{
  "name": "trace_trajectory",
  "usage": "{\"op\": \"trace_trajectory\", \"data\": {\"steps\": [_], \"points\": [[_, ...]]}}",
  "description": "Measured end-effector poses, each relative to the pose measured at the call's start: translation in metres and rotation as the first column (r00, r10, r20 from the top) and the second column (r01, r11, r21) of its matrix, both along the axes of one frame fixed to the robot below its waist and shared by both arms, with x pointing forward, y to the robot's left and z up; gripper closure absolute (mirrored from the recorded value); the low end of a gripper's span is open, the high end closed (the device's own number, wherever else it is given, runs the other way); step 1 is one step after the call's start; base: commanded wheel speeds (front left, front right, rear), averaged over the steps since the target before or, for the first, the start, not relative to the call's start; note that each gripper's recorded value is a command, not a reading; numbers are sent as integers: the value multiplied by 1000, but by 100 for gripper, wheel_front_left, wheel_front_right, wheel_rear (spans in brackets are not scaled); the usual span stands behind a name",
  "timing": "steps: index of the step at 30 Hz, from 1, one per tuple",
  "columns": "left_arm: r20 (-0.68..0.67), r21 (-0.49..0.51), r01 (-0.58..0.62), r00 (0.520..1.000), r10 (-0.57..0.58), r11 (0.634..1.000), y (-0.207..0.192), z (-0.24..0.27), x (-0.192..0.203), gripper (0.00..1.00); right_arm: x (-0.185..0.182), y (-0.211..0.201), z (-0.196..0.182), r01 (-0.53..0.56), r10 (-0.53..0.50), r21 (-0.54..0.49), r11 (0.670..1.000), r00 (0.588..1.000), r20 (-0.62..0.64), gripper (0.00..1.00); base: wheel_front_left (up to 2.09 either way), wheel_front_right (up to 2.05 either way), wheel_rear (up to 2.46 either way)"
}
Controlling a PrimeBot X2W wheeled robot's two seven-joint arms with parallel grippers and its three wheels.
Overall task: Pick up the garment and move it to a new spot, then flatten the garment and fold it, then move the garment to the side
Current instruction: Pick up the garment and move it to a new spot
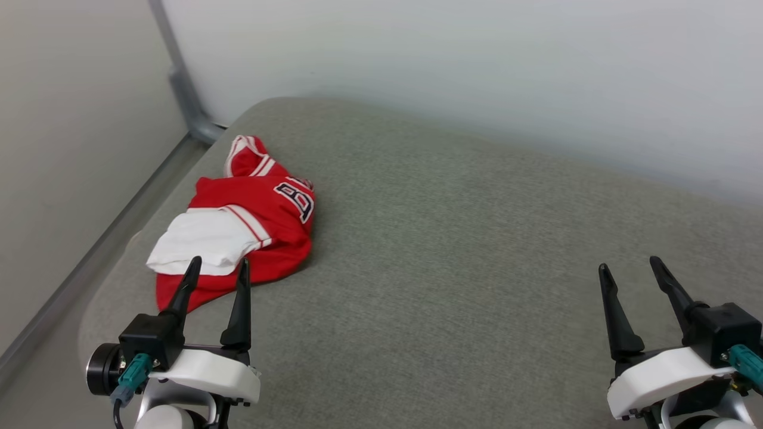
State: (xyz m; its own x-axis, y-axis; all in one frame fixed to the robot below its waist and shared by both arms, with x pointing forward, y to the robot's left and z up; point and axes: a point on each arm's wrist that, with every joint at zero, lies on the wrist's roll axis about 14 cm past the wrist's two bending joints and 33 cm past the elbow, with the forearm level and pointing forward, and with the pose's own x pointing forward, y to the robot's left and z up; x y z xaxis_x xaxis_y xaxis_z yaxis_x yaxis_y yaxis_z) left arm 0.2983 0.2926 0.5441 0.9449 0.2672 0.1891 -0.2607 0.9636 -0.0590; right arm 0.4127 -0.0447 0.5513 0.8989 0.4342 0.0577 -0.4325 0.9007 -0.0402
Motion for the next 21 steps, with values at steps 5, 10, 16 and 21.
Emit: {"op": "trace_trajectory", "data": {"steps": [5, 10, 16, 21], "points": [[-10, -1, -68, 998, 68, 998, 17, -3, -17, 0, 3, 23, -3, -62, 62, 6, 998, 998, -7, 0, 0, 0, 0], [-22, -2, -118, 993, 118, 993, 30, -6, -27, 0, 9, 37, -5, -94, 95, 17, 995, 995, -10, 0, 0, 0, 0], [-15, -16, -148, 989, 148, 989, 41, -3, -23, 0, 16, 43, -9, -104, 105, 26, 994, 994, -18, 0, 0, 0, 0], [-20, -37, -143, 990, 143, 989, 51, -2, -3, 0, 28, 43, -14, -97, 98, 19, 995, 995, -26, 0, 0, 0, 0]]}}
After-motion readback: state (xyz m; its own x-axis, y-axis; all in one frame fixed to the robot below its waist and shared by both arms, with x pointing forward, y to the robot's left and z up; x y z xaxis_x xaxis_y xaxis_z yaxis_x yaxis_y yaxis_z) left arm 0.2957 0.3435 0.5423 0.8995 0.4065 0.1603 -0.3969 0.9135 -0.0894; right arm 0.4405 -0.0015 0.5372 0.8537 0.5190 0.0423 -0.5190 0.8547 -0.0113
